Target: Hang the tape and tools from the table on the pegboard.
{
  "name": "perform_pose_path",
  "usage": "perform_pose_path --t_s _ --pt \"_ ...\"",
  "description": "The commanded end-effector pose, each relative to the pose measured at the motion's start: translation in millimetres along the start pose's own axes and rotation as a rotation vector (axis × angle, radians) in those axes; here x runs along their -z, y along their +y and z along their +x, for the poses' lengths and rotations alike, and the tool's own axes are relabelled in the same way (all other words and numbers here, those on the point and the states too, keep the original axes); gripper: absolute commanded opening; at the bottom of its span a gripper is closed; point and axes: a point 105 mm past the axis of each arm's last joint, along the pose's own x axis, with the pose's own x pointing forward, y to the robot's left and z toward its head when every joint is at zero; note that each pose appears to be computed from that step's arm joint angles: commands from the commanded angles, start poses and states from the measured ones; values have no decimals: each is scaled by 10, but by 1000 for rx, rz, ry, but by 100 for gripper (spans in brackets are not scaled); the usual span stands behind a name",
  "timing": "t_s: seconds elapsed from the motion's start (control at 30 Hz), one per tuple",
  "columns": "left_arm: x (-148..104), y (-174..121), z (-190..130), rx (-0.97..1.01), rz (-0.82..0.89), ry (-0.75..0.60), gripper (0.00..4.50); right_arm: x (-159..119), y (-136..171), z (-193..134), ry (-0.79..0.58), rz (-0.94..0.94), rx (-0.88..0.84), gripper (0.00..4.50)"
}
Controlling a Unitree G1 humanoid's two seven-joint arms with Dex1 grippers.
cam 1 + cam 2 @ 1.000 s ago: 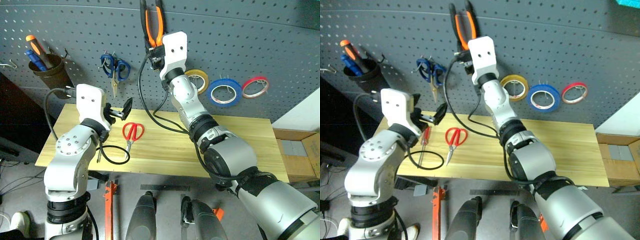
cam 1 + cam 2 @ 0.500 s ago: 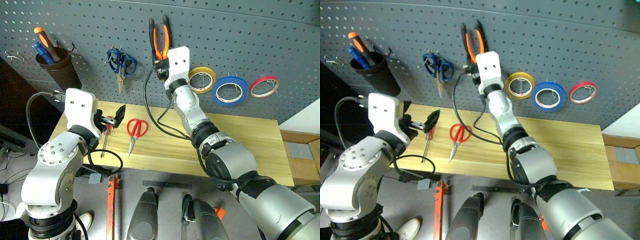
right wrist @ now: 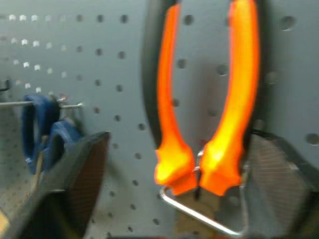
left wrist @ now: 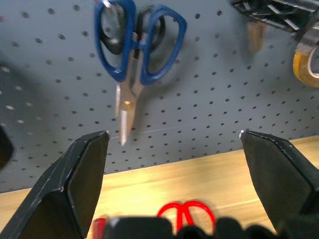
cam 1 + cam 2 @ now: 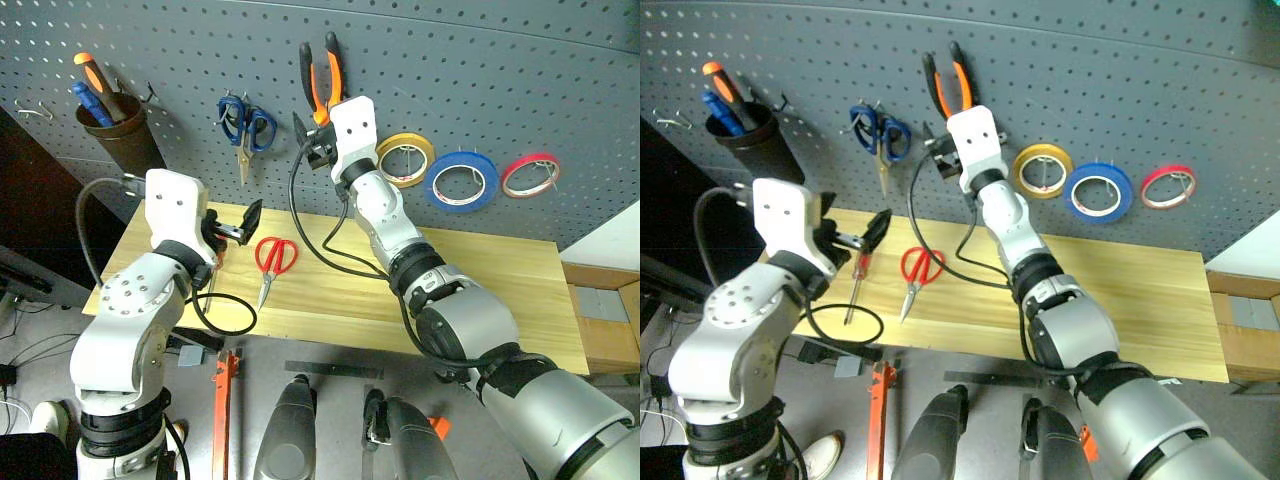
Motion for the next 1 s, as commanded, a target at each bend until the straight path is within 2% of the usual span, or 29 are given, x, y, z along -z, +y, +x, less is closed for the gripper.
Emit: perform_pose_path --t_s 0.03,0.27,0.43,0.5,0.7,0.83,1.0 --pt "131 -138 72 -2 6 -7 450 -112 -152 -98 -59 -19 -27 446" --pt "563 -391 160 18 5 85 450 -47 -226 -644 42 -60 -140 446" --pt "990 -334 152 -30 68 257 450 -71 43 -1116 120 89 -340 446" --pt "1163 -254 153 -66 78 335 450 -61 157 -1332 137 79 -442 446" --pt "1564 -137 164 -132 54 504 450 196 532 -2080 281 95 -775 446" --pt "1652 -15 131 -174 80 572 450 340 622 -2442 366 111 -879 446" --pt "1749 64 -53 -199 89 644 450 378 656 -2513 378 127 -884 446"
